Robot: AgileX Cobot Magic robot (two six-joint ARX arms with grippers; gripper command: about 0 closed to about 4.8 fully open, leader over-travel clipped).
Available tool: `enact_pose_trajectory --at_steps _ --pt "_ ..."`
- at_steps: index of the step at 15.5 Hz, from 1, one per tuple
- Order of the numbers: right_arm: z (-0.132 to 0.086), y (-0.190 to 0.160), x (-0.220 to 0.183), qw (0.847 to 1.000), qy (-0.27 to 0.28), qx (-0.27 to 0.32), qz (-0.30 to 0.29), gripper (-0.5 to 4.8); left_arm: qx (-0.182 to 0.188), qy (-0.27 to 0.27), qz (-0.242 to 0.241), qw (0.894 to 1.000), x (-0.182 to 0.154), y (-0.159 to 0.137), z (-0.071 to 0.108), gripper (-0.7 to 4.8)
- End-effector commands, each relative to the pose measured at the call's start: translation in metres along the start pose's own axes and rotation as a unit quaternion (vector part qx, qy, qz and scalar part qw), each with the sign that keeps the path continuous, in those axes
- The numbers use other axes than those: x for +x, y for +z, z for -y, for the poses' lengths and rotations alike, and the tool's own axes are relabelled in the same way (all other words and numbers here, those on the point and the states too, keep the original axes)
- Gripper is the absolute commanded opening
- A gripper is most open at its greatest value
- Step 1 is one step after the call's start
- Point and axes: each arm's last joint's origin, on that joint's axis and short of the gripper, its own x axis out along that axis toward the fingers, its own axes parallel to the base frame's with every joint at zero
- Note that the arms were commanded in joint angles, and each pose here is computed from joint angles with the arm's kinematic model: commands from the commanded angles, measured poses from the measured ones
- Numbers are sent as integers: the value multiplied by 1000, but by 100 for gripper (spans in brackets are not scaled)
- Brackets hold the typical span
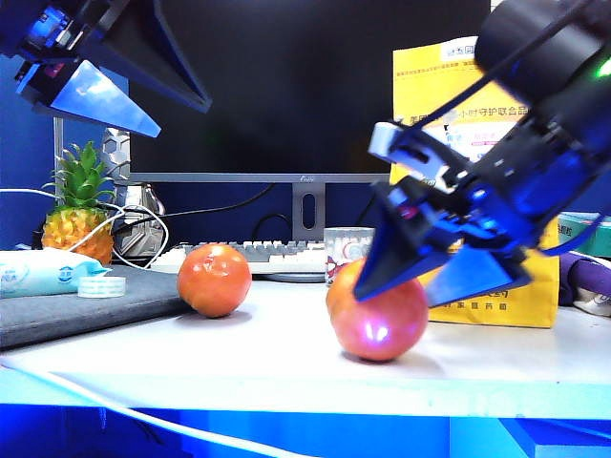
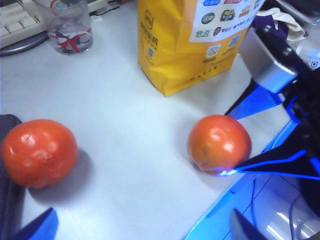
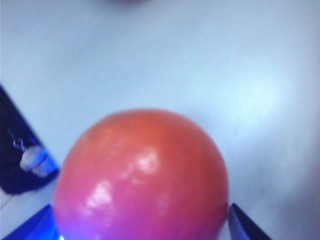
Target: Pick up the orange and throw it into the yellow paper bag.
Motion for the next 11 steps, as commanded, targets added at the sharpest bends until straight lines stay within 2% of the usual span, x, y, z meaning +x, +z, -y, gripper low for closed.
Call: enact_pose_trajectory --at_steps 1,2,3,4,6,8,11 --pt "0 3 8 1000 3 -1 18 479 4 -1 9 1000 -1 4 0 479" --pt "1 4 10 1000 1 -1 19 479 4 -1 9 1000 -1 4 0 479" --pt "1 5 10 1000 1 -3 24 444 4 -1 9 1000 -1 4 0 479" --pt "1 9 9 999 2 -10 46 204 3 -1 6 1000 1 3 0 479" --pt "0 19 8 996 5 -18 83 197 3 1 -1 1000 4 1 -1 479" --pt "-1 33 5 996 8 -11 93 197 3 8 -2 1000 6 1 -2 479" --pt "-11 85 -18 988 22 -32 149 197 7 22 8 1000 6 3 -3 479"
